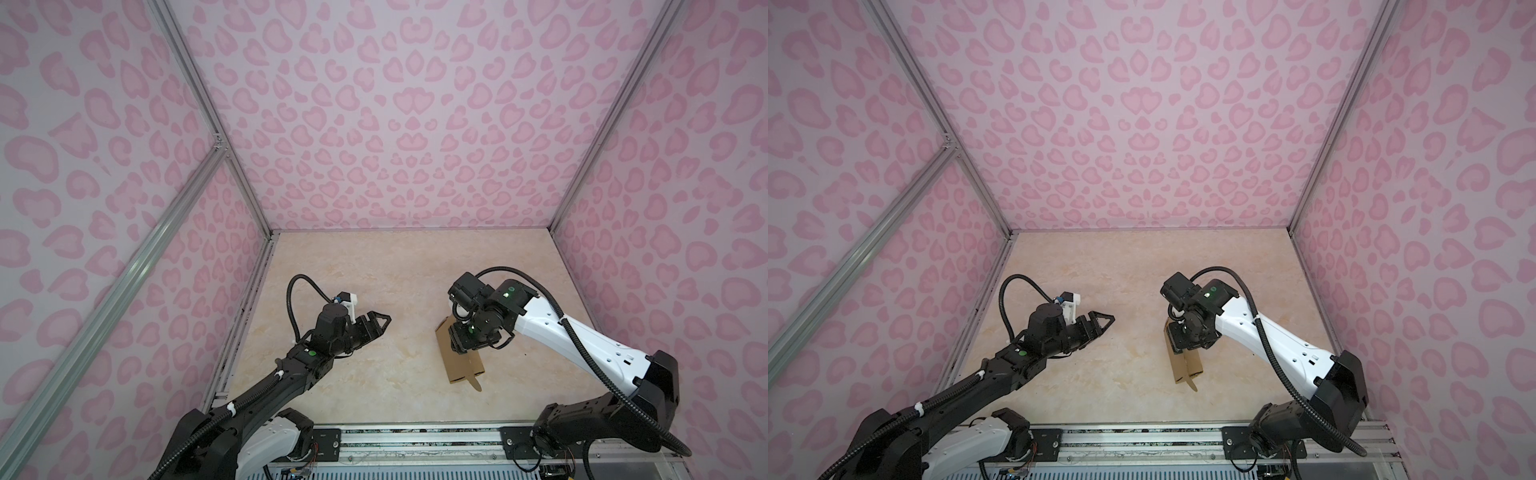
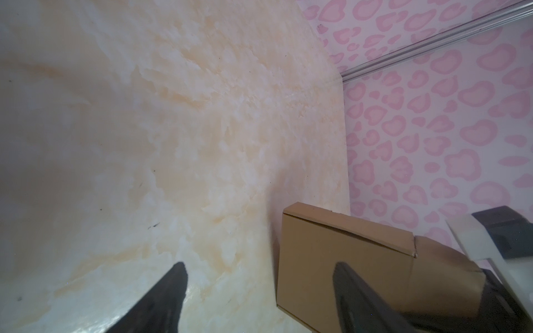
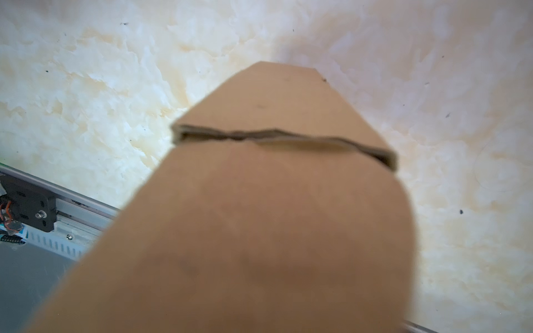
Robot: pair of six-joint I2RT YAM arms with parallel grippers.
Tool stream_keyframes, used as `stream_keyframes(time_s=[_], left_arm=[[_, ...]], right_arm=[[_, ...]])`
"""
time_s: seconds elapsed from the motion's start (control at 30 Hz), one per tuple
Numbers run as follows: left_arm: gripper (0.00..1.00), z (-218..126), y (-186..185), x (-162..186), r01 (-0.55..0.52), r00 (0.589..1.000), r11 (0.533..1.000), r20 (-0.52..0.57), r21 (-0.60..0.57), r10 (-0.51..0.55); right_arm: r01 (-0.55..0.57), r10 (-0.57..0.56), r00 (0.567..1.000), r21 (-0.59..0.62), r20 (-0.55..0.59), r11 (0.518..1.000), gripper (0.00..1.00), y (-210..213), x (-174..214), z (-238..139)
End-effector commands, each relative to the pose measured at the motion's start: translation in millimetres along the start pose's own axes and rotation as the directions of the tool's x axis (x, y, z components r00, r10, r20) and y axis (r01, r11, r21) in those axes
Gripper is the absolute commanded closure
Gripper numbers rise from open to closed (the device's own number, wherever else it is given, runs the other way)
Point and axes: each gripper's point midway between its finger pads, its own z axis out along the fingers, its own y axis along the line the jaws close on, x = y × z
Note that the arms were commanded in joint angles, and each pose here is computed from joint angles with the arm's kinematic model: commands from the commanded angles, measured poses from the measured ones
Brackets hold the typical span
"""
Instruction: Fold the paper box
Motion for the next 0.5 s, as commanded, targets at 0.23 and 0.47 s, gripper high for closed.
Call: stream_keyframes(time_s=[0.23, 0.47], left_arm=[[0.18, 1.7, -6.7, -2.6, -0.001, 1.000, 0.999, 0.005, 0.032, 0.000], [0.18, 3.4, -3.7, 0.7, 0.011, 1.000, 1.000, -0.007, 0.029, -0.011]], right_arm=[[0.005, -0.005, 1.000, 0.002, -0.003, 1.000, 0.33, -0.9, -0.5, -7.9], [-0.036, 0.040, 0.995, -0.040, 0.096, 0.999, 0.31, -6.6, -20.9, -41.1]])
